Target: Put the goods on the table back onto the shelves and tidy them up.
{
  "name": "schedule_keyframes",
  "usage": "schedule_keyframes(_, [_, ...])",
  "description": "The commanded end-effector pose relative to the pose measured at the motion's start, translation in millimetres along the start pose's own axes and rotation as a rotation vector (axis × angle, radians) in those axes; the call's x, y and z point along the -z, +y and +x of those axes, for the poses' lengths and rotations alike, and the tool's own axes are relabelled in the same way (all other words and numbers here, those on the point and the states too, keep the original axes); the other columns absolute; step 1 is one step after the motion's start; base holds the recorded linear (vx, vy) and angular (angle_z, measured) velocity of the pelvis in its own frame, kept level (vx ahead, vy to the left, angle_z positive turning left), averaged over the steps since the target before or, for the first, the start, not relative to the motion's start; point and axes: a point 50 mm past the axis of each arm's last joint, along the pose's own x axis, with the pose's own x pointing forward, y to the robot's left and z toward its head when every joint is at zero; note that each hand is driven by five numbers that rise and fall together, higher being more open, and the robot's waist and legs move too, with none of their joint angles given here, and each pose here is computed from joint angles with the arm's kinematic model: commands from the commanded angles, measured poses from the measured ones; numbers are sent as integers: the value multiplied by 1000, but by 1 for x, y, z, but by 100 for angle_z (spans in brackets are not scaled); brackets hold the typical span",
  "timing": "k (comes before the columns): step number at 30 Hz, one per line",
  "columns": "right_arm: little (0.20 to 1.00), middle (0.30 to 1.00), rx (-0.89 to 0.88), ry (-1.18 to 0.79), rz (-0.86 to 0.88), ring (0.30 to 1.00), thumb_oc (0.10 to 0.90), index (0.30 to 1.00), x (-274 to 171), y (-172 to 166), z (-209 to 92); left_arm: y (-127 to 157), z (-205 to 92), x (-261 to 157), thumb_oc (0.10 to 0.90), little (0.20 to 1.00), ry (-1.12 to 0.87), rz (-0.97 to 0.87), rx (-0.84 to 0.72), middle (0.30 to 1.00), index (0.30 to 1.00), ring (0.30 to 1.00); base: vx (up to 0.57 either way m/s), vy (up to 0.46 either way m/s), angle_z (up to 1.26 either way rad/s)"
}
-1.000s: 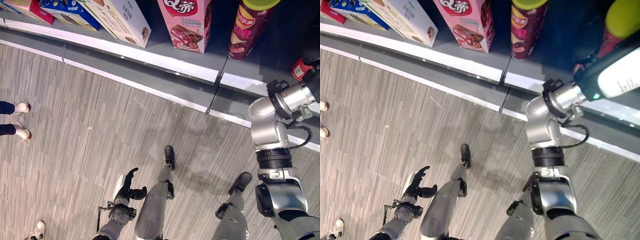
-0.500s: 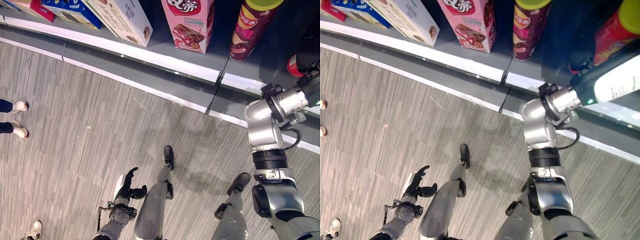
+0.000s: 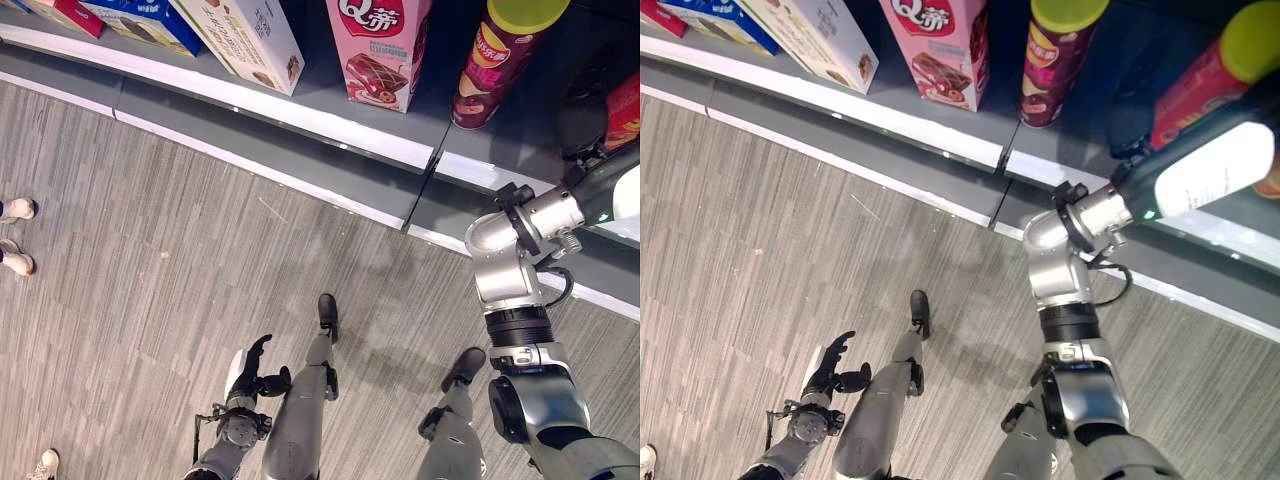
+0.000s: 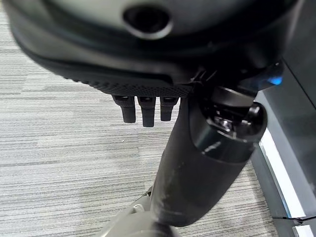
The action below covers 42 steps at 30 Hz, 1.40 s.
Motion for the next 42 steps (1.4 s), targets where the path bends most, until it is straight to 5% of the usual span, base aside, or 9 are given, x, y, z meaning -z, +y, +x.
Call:
schedule_keyframes(1, [900, 900, 80, -115, 105, 900, 800, 900, -14, -6, 20, -7, -8, 15, 800, 900, 46, 40, 2, 900, 900, 900, 81, -7, 2])
schedule_keyframes(30, [900, 900, -158, -25, 176, 900, 800, 900, -14, 7, -29, -9, -11, 21, 800, 900, 84, 29, 2, 900, 900, 900, 2, 1, 0])
schedule_keyframes(42, [900, 900, -100, -69, 68, 900, 800, 900, 3, -3, -17, -9, -11, 24, 800, 900, 105, 17, -15, 900, 900, 900, -12, 0, 0])
